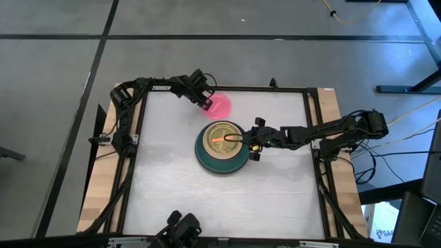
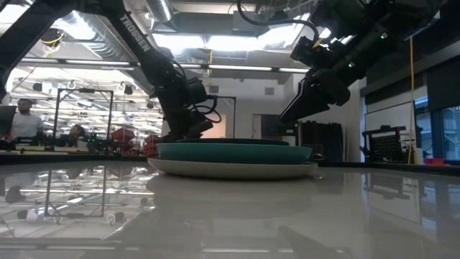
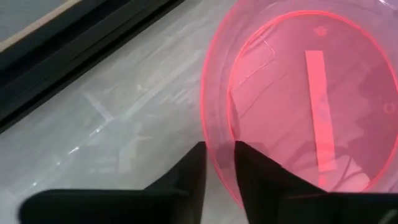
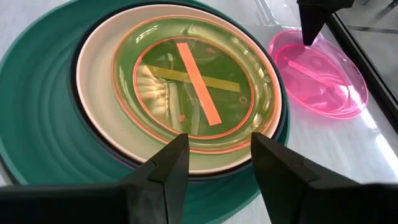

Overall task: Stack plastic plates
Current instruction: Stack the small pink plate on top of the small orange plate, then return to Home Position

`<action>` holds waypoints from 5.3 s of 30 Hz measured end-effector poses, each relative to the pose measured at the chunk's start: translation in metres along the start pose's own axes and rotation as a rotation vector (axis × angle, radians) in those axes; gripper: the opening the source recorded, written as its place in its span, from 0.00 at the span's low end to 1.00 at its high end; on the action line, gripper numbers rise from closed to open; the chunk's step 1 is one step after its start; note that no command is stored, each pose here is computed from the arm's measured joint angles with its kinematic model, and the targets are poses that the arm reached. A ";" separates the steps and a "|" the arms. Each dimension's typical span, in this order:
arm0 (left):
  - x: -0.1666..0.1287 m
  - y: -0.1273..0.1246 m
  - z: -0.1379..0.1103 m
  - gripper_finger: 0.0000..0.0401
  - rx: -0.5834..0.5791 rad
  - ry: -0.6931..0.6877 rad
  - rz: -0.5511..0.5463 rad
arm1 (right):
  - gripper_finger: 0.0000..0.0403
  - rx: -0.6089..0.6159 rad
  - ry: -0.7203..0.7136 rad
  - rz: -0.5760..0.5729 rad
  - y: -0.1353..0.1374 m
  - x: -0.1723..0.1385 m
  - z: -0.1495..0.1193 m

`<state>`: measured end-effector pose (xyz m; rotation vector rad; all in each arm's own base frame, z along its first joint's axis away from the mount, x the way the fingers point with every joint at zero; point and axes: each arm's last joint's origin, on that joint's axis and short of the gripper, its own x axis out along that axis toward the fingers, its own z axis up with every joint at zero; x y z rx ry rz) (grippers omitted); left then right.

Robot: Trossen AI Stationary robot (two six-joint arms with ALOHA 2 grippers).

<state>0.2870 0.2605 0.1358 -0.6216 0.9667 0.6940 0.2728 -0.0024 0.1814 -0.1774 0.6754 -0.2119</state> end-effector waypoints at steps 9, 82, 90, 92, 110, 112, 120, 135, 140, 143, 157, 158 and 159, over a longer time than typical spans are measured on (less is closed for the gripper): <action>0.000 0.001 0.003 0.01 0.074 -0.033 0.033 | 0.41 0.002 -0.002 0.000 0.000 0.000 0.000; -0.167 -0.063 -0.210 0.21 0.554 -0.897 -0.524 | 0.33 0.194 -0.270 0.094 -0.039 -0.116 -0.020; -0.160 -0.037 -0.240 0.02 0.464 -0.959 -0.576 | 0.04 0.285 -0.335 0.103 -0.045 -0.112 -0.054; -0.156 -0.033 -0.247 0.01 0.447 -0.959 -0.587 | 0.01 0.292 -0.330 0.104 -0.042 -0.112 -0.065; -0.165 -0.024 -0.259 0.01 0.411 -1.005 -0.657 | 0.01 0.382 -0.675 0.126 -0.032 -0.122 -0.123; -0.167 -0.022 -0.260 0.00 0.418 -1.030 -0.659 | 0.00 0.407 -0.685 0.108 -0.033 -0.123 -0.123; -0.170 -0.018 -0.262 0.03 0.442 -1.080 -0.614 | 0.02 0.417 -0.676 0.104 -0.033 -0.123 -0.124; -0.170 -0.018 -0.262 0.03 0.442 -1.079 -0.614 | 0.02 0.416 -0.675 0.103 -0.033 -0.123 -0.124; -0.170 -0.018 -0.262 0.03 0.442 -1.079 -0.614 | 0.02 0.416 -0.675 0.103 -0.033 -0.123 -0.124; -0.170 -0.018 -0.262 0.03 0.442 -1.079 -0.614 | 0.02 0.416 -0.674 0.103 -0.033 -0.123 -0.124; -0.170 -0.018 -0.262 0.03 0.442 -1.080 -0.615 | 0.02 0.416 -0.674 0.103 -0.033 -0.123 -0.124; -0.170 -0.018 -0.262 0.03 0.442 -1.080 -0.615 | 0.02 0.416 -0.674 0.103 -0.033 -0.123 -0.124; -0.170 -0.018 -0.262 0.03 0.442 -1.080 -0.615 | 0.02 0.416 -0.674 0.103 -0.033 -0.123 -0.124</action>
